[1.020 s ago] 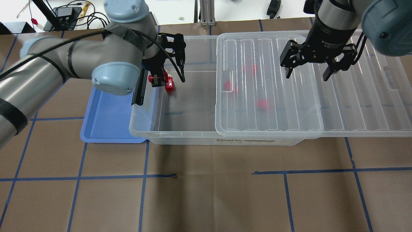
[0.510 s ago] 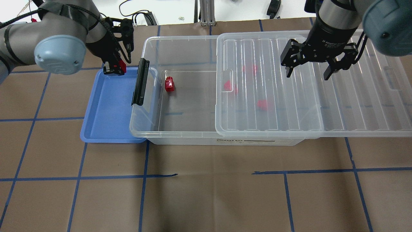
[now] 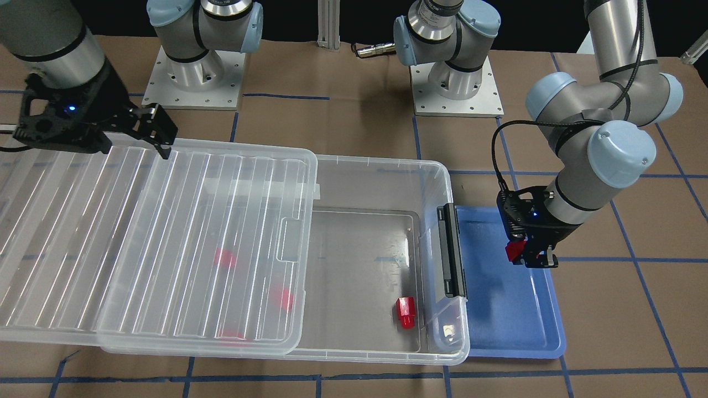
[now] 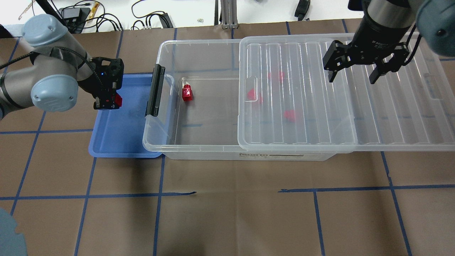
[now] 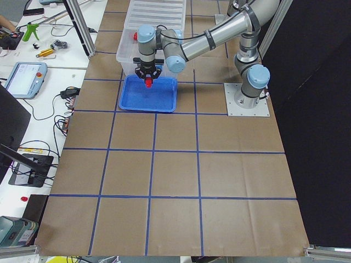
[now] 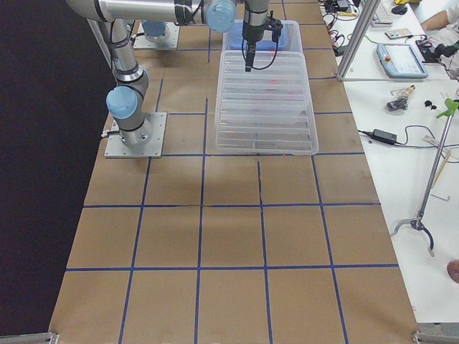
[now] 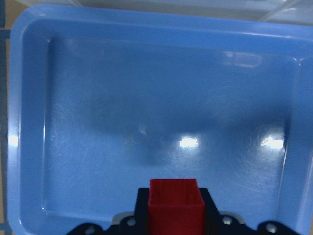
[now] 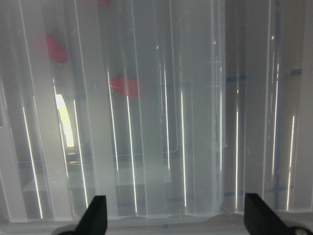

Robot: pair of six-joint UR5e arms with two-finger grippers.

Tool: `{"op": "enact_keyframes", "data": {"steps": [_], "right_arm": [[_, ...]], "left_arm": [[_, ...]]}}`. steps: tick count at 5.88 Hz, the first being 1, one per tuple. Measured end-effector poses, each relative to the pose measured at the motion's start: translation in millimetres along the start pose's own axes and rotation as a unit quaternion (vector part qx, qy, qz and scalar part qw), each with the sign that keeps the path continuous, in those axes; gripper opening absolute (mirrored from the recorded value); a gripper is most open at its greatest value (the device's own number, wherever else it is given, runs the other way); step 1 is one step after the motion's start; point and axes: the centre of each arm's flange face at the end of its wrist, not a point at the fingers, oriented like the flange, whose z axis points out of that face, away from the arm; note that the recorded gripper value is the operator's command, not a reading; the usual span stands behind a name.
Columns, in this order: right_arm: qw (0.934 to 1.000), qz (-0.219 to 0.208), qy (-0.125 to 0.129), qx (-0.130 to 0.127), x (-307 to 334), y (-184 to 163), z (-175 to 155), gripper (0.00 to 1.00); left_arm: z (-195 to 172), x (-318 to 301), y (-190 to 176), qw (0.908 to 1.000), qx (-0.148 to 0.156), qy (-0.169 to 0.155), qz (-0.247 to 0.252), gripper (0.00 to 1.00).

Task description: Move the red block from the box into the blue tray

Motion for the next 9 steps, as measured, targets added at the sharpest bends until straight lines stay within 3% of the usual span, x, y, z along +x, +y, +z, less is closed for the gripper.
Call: {"op": "enact_keyframes", "data": {"steps": [1,3,5,7,9], "right_arm": [[0.9999,-0.011,-0.002,-0.003,59,-9,2,1.00],[0.9989,-0.031,0.023,-0.025,180,-18,19,1.00],[0.9976,-0.036,0.053,-0.027,293,-36,59,1.00],[0.9965,-0.034,0.073,-0.026,341,-48,90,1.00],[0.9964,-0.029,0.072,-0.034,350,-53,106,1.00]], "left_arm": [[28,6,8,0.9997,0.010,0.021,0.003,0.19],[66,6,9,0.9990,0.017,0.041,0.005,0.50],[79,3,-1,0.9988,0.023,0.041,0.011,0.97],[59,-3,-4,0.9994,0.025,0.024,0.004,0.97],[-13,-4,-36,0.9986,0.022,0.026,-0.041,0.97]]}}
